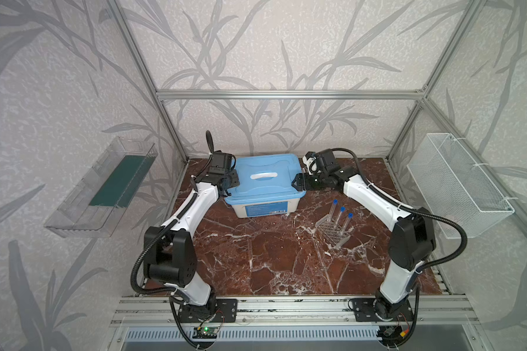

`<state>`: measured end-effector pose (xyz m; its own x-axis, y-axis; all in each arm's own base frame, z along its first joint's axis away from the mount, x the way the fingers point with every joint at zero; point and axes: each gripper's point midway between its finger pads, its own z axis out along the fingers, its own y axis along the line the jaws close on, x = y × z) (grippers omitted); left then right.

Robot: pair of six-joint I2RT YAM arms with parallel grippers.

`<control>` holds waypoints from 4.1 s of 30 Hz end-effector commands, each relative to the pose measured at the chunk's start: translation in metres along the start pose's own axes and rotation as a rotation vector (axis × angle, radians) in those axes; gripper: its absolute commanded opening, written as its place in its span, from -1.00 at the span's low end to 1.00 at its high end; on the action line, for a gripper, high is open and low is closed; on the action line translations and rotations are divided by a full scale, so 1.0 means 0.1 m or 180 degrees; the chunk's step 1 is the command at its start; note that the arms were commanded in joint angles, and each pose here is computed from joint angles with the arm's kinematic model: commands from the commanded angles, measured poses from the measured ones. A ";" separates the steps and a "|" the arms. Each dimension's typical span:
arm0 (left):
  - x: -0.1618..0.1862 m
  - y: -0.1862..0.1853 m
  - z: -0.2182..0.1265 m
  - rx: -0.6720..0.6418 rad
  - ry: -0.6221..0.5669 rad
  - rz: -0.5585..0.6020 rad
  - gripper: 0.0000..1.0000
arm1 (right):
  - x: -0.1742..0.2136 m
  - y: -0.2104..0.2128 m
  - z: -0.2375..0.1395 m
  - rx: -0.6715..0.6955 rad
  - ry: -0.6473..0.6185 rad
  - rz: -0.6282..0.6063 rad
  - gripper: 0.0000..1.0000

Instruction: Organize the chemistry lab equipment

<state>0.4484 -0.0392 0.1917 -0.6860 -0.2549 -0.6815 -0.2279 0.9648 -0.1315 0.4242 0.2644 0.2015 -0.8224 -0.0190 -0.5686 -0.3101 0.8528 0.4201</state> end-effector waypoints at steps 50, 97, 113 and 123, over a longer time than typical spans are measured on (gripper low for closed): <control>0.86 -1.10 0.31 0.0603 0.0783 0.0101 -0.01 | 0.10 0.10 0.20 -0.0066 0.0132 -0.0629 -0.14; 0.49 0.80 -0.36 -0.0415 -0.0595 -0.0252 0.99 | 0.84 -2.50 -1.47 0.1861 -0.0694 0.0908 0.92; 0.55 1.18 -0.04 -0.0857 -0.1290 0.0239 0.99 | 1.05 -2.76 -1.02 0.1737 -0.1479 0.0350 0.93; 0.60 1.28 0.31 -0.0226 -0.1219 -0.0015 0.99 | 0.90 -2.71 -0.96 0.1671 -0.1883 -0.0035 0.93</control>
<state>0.3917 0.0822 0.1054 -0.4345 -0.1820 -0.8821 -0.3658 0.9306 -0.0118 0.3757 -0.0239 0.0829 -0.4828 0.1725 -0.8586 0.1189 0.9842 0.1309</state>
